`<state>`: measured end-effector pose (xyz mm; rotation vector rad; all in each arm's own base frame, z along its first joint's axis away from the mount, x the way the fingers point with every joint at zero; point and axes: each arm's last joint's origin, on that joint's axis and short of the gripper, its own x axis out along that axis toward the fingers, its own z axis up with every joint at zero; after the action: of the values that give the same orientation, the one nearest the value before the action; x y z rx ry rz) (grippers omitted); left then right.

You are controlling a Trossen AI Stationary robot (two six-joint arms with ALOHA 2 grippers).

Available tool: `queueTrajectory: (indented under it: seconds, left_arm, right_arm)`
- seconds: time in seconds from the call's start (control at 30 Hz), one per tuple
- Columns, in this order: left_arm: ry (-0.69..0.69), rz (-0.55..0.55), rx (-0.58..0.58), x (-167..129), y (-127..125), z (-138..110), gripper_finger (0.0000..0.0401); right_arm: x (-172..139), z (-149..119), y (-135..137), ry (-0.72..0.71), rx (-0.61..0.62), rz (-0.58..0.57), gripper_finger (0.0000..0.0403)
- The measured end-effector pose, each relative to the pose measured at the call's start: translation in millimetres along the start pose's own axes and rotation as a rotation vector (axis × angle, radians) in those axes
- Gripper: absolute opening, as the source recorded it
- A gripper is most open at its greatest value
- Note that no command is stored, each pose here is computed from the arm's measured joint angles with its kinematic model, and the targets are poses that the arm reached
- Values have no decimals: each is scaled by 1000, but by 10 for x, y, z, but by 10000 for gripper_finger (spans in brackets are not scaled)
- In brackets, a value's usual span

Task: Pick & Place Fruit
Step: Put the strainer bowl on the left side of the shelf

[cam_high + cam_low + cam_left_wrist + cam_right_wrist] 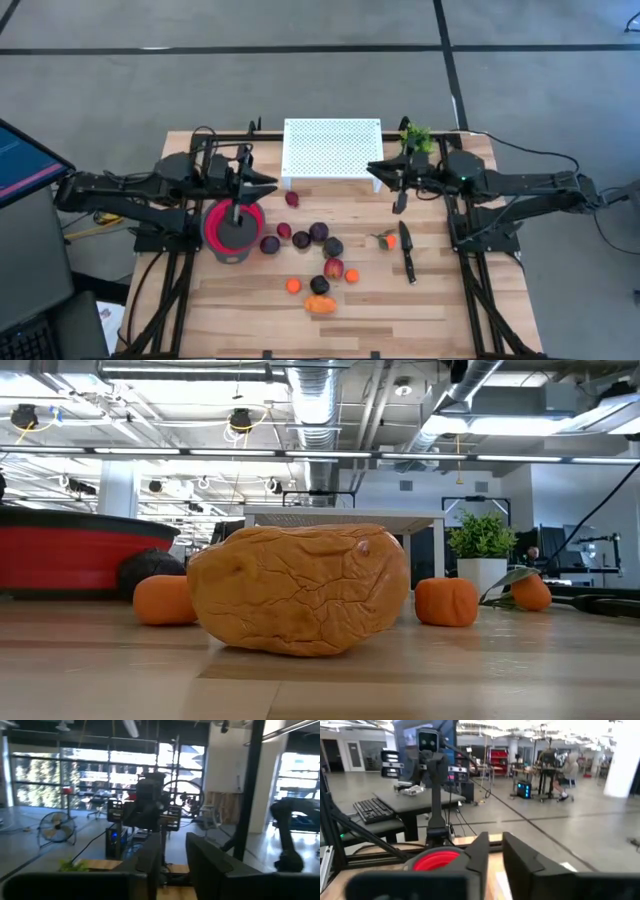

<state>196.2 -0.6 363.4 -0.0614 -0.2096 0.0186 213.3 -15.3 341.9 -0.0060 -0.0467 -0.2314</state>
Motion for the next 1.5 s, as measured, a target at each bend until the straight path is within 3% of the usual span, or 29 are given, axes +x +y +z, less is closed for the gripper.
queueTrajectory:
  seconds: [0.2, 0.33, 0.47, 0.63, 0.73, 1.0, 1.33, 1.5]
  left_arm:
    - [-7, 108, -3, -18, 31, 11, 163]
    - [-25, 124, -9, -62, 35, 55, 163]
    - [9, 126, -8, -58, 37, 19, 114]
    - [19, 126, -8, -50, 37, 4, 22]
    - [15, 126, -8, -52, 37, 9, 8]
    - [15, 126, -5, -54, 37, 10, 28]
    - [41, 127, 4, -36, 38, -26, 114]
    - [40, 127, 5, -36, 38, -25, 132]
  right_arm:
    - [47, -47, -54, 28, 30, -29, 148]
    - [48, -54, -68, 35, 56, -36, 168]
    - [47, -66, -68, 47, 60, -36, 134]
    - [54, -92, -67, 70, 22, -35, 31]
    - [53, -91, -67, 70, -5, -35, 12]
    - [57, -54, -81, 31, 44, -42, 81]
    - [57, -31, -76, 7, 163, -26, 193]
    - [57, -28, -66, 7, 157, 8, 220]
